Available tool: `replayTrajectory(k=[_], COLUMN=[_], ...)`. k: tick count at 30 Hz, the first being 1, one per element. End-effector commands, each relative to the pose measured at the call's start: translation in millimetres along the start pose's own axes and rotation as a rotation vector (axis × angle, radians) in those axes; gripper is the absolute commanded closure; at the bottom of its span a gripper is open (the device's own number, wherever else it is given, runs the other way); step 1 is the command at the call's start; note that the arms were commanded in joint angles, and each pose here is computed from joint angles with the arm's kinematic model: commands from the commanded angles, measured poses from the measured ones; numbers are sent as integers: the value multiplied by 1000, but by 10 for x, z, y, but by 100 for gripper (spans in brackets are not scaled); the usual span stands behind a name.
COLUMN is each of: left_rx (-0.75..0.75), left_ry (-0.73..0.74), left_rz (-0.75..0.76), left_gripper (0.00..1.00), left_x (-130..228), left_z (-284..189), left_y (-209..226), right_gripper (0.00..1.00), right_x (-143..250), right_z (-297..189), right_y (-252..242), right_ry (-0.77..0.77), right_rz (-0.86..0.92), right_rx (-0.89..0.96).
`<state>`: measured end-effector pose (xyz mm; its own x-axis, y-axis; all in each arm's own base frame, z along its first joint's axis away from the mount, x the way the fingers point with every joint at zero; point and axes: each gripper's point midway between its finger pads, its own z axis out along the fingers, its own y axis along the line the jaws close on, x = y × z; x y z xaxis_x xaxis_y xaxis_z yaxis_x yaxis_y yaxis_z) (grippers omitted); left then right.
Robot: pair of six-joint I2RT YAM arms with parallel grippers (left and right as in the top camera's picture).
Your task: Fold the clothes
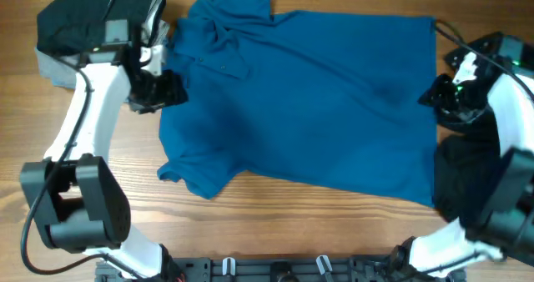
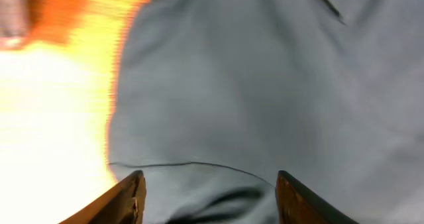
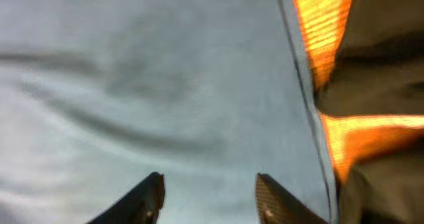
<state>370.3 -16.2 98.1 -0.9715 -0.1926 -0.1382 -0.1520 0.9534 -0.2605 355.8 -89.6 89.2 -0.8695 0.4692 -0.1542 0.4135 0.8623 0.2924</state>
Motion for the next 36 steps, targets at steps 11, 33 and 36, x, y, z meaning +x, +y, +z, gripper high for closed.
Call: replayTrajectory(k=[11,33,36], left_rx=[-32,-36,-91], left_ry=[-20,-15,-24], left_rz=[284,307,289], left_gripper=[34,96,96], left_x=[-369,-441,-471], left_z=[707,1154,1110], left_y=[402,346,429], right_gripper=[48,48,52], right_x=[136,288,566], right_z=[-390,-391,-316], right_y=[244,-149,-420], right_ry=[-29,20,102], right_rz=[-19,71,146], right_rx=[-91,132,263])
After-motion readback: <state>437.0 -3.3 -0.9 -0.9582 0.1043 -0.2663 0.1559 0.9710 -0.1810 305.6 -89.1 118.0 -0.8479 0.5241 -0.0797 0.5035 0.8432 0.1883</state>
